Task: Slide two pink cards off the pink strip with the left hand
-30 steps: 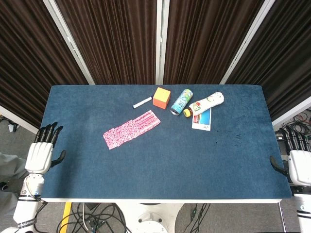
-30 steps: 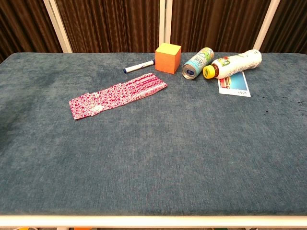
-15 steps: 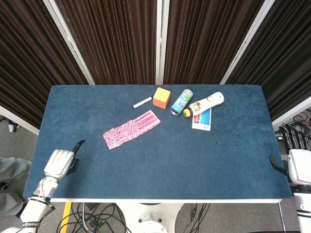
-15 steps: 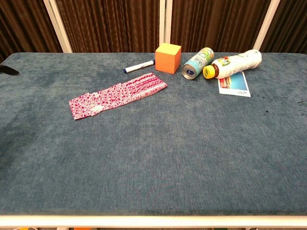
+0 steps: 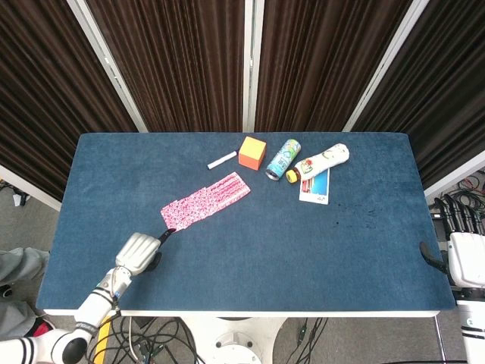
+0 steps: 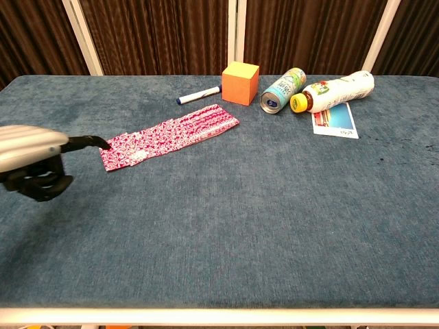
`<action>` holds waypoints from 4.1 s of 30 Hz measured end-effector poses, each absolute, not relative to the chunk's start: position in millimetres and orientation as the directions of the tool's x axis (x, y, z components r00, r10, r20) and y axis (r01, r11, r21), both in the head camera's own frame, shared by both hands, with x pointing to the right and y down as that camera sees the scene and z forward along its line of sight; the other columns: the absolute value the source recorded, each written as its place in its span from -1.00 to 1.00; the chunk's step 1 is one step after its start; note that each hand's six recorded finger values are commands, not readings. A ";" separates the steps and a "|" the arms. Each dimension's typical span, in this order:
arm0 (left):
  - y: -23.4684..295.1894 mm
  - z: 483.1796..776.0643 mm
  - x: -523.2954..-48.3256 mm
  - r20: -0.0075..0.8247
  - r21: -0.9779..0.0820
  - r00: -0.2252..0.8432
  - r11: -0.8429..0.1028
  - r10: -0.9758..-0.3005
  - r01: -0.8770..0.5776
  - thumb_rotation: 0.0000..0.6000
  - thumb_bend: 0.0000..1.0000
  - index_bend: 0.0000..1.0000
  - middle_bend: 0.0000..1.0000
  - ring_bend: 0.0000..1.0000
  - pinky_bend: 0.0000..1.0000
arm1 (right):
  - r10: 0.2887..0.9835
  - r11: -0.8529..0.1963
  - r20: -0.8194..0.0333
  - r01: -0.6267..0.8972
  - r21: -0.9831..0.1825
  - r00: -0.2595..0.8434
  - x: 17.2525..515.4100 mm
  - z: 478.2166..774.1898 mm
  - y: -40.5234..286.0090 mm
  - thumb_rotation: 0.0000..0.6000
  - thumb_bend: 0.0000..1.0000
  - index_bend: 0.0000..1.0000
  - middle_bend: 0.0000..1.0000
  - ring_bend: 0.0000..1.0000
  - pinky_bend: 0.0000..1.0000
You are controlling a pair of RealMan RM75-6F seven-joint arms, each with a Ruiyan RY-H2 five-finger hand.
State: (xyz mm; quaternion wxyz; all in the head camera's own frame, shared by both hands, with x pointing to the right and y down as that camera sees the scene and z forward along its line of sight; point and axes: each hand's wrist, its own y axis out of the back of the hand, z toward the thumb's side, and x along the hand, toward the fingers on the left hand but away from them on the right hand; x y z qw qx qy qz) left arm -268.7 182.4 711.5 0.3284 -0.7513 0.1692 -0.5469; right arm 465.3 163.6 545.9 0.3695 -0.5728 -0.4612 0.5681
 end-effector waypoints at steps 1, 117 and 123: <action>180.1 716.2 -266.2 0.715 -0.676 0.341 -0.729 -0.611 0.111 1.00 0.20 -0.80 0.85 0.91 1.00 | 0.948 -0.301 -0.310 0.109 -0.947 -0.073 465.9 545.8 163.6 1.00 -0.51 -1.00 -1.00 -1.00 -1.00; 231.3 736.0 -240.6 0.836 -0.529 0.319 -0.808 -0.446 0.260 1.00 0.25 -0.76 0.86 0.91 1.00 | 0.936 -0.329 -0.340 0.122 -0.937 -0.094 477.6 559.2 167.5 1.00 -0.51 -1.00 -1.00 -1.00 -1.00; 242.4 717.6 -232.5 0.835 -0.513 0.368 -0.821 -0.409 0.252 1.00 0.25 -0.76 0.86 0.91 1.00 | 0.937 -0.327 -0.339 0.124 -0.937 -0.090 476.0 558.6 166.8 1.00 -0.51 -1.00 -1.00 -1.00 -1.00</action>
